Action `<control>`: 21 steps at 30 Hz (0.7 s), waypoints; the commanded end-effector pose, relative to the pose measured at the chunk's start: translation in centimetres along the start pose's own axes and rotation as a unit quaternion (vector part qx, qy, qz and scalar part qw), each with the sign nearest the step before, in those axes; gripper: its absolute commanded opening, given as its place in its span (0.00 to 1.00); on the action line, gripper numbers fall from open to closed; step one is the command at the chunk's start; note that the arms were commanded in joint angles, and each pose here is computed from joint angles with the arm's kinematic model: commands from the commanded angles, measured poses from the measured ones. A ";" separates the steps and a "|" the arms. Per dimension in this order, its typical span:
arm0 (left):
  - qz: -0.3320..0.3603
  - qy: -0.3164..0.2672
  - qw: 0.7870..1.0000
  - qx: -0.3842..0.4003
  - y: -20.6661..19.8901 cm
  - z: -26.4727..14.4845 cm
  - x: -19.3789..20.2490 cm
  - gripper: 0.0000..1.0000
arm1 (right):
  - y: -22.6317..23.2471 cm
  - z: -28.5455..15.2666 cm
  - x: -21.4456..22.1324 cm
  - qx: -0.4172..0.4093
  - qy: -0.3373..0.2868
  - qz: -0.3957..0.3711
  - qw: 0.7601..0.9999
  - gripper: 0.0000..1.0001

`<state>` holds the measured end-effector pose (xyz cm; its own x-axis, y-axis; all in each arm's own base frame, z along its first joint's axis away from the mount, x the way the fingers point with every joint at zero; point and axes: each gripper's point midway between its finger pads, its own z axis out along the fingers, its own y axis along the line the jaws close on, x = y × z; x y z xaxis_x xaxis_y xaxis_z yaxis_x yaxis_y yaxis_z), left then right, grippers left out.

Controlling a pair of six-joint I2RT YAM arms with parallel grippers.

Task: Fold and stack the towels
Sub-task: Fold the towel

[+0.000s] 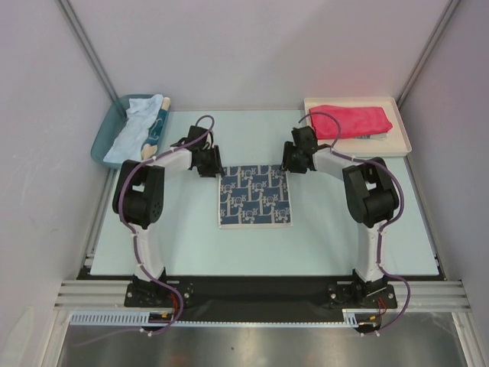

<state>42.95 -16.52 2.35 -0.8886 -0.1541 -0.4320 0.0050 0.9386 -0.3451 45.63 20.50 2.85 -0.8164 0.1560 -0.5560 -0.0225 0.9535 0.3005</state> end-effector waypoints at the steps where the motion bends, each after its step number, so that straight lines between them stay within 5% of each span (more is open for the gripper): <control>1: 0.012 -0.014 1.000 -0.012 0.4 0.2 -1.7 0.45 | -0.7 1.0 -0.3 0.016 0.003 -0.007 1.000 0.48; 10: 0.004 -0.007 1.000 -0.022 1.0 1.6 -1.3 0.42 | -0.7 1.8 -0.2 0.019 0.006 -0.005 1.000 0.45; 21: -0.006 -0.001 1.000 -0.016 1.1 2.6 -0.5 0.38 | -0.2 2.5 0.2 0.018 0.012 -0.013 1.000 0.27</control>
<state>45.18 -16.63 2.17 -0.8663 -0.1618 -0.4725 0.0097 0.9404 -0.3398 47.64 21.06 2.57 -0.8001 0.1571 -0.5789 -0.0252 0.9555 0.2941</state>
